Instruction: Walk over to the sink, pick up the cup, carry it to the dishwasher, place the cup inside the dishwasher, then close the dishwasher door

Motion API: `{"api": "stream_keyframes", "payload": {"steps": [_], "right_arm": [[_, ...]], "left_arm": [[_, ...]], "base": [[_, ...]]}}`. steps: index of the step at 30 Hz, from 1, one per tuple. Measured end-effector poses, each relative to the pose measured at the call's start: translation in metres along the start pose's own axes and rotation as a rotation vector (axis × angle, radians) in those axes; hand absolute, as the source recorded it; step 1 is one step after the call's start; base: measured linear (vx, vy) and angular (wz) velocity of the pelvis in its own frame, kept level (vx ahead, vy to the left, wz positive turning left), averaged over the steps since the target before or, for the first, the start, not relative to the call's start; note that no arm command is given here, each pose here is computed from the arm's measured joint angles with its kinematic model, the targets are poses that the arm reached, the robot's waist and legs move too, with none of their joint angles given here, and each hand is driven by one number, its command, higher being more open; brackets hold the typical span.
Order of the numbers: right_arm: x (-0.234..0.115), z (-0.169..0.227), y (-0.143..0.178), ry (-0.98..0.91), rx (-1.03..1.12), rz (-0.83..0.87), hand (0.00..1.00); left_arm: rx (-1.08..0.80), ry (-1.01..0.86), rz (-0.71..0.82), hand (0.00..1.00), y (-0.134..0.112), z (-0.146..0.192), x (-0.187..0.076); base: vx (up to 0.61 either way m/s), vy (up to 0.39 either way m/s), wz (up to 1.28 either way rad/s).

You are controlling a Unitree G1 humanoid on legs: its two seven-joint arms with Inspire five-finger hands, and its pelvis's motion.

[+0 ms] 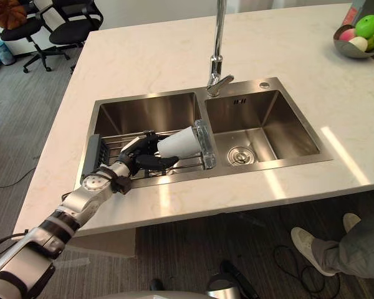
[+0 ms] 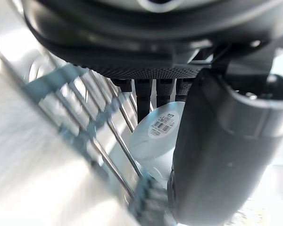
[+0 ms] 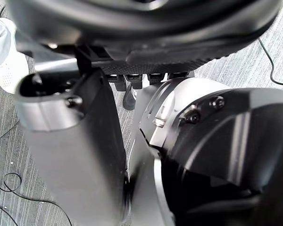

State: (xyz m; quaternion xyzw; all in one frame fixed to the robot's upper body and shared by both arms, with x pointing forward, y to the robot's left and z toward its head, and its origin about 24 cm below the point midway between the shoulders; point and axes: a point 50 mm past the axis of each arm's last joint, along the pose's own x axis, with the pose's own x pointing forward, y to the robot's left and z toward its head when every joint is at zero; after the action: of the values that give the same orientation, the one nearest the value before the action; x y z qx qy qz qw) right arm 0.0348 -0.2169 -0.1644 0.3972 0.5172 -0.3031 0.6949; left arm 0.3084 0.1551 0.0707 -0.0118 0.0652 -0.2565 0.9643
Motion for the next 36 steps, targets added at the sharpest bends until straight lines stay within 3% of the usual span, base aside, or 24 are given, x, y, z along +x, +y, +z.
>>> {"api": "stream_keyframes", "payload": {"steps": [4,6,18,24,31,36], "right_arm": [[-0.002,0.003,-0.007,0.002,0.009,0.004,1.0],[-0.002,0.004,-0.01,0.0,0.0,0.014,1.0],[-0.006,0.005,-0.027,-0.081,0.022,-0.015,1.0],[-0.005,-0.004,-0.028,-0.122,0.072,-0.041,1.0],[-0.007,-0.02,-0.037,-0.119,0.002,-0.076,1.0],[-0.001,-0.011,-0.016,-0.125,-0.047,-0.011,1.0]], "left_arm": [[-0.276,-0.185,-0.247,0.0,-0.044,0.029,0.002],[-0.368,-0.239,-0.333,0.0,-0.054,0.035,0.002],[-0.805,-0.479,-0.382,0.0,-0.062,0.055,0.01],[-0.916,-0.708,-0.201,0.0,-0.023,0.065,-0.006],[-0.919,-0.871,0.047,0.0,0.029,0.05,-0.048],[-0.842,-1.028,0.245,0.0,0.075,0.053,-0.09]], "base": [[0.01,0.001,0.15],[-0.05,-0.005,0.1],[-0.08,-0.017,0.2],[0.0,0.009,0.09],[0.01,-0.017,0.28],[0.04,-0.001,0.48]]}}
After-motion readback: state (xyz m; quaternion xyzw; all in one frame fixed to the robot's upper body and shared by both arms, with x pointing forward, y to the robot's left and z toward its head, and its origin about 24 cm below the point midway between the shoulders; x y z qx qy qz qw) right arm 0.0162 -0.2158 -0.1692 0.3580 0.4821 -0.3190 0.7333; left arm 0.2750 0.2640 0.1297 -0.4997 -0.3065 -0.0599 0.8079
